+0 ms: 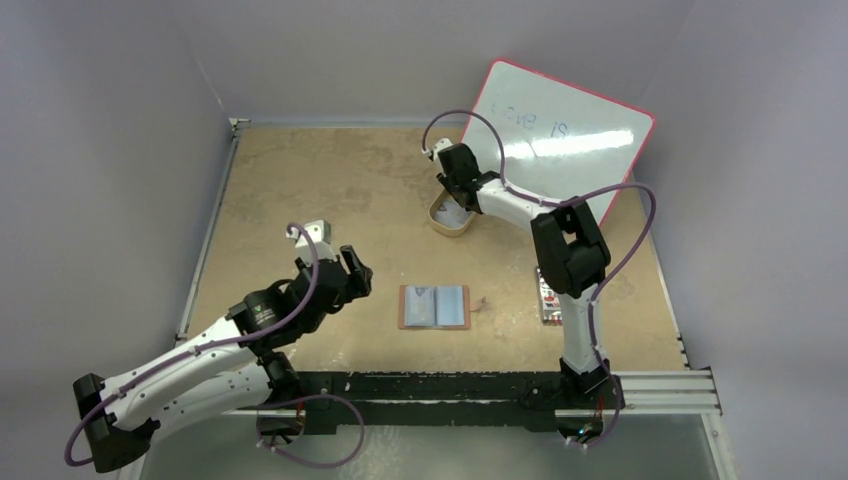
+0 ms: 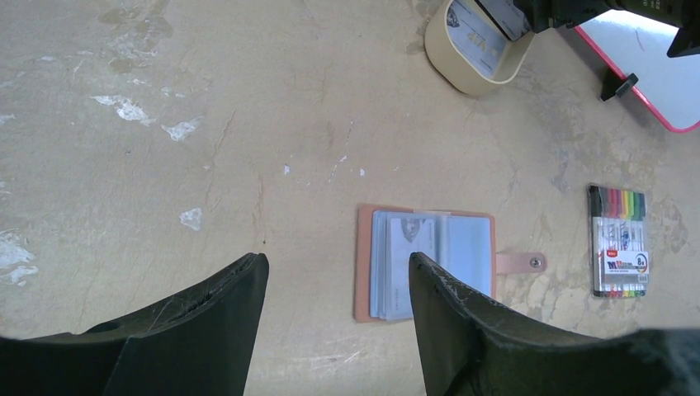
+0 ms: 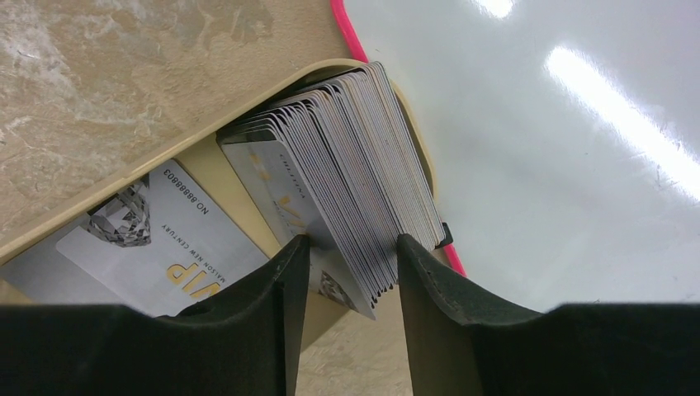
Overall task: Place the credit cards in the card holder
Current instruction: Pick up the credit card from the storage box.
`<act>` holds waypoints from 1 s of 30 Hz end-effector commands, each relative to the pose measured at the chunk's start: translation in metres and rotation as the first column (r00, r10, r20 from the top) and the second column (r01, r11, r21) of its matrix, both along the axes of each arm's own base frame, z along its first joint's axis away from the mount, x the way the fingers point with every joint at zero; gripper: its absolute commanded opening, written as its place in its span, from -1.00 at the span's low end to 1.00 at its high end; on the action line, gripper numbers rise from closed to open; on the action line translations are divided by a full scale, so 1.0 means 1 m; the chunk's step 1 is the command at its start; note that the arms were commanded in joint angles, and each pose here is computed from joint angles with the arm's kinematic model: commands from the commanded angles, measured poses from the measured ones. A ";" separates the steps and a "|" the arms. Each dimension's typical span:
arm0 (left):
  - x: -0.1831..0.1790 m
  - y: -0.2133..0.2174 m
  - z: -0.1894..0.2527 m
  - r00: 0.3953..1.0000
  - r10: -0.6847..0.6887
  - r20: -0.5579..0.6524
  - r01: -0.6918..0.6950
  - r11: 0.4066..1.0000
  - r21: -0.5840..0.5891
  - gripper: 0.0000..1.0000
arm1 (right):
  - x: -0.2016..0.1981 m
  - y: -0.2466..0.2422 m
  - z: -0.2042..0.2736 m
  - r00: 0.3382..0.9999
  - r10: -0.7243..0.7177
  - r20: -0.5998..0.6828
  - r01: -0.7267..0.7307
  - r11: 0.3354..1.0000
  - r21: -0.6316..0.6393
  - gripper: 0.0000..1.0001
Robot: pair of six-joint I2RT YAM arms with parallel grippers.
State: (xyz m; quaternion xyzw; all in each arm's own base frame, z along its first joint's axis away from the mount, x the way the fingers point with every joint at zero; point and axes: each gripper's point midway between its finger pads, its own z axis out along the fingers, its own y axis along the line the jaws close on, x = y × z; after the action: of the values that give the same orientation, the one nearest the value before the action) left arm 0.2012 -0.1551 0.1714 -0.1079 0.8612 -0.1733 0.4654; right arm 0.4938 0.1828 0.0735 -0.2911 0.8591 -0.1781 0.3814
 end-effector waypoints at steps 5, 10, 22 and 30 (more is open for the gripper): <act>0.006 -0.007 0.010 1.000 0.005 0.024 -0.004 0.999 -0.033 0.26 | 0.022 -0.013 0.069 0.986 -0.061 0.153 0.058 0.998 0.025 -0.19; 0.006 -0.009 0.006 1.000 0.002 0.013 -0.002 1.000 -0.020 0.26 | 0.023 -0.012 0.076 0.986 -0.056 0.159 0.052 0.998 0.031 -0.29; 0.005 -0.012 -0.003 1.000 -0.011 -0.005 0.010 1.000 -0.019 0.26 | 0.009 -0.008 0.091 0.991 -0.065 0.116 0.053 0.993 0.103 -0.59; 0.008 -0.020 -0.018 1.000 -0.016 -0.026 0.016 1.000 -0.017 0.26 | -0.019 0.001 0.111 0.999 -0.022 0.049 0.011 0.978 0.207 -0.90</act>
State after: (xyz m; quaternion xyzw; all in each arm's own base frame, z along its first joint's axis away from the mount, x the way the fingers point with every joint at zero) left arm 0.2039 -0.1663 0.1540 -0.0972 0.8743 -0.1633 0.4465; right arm 0.4797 0.1819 0.1331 -0.2693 0.8676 -0.1430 0.3929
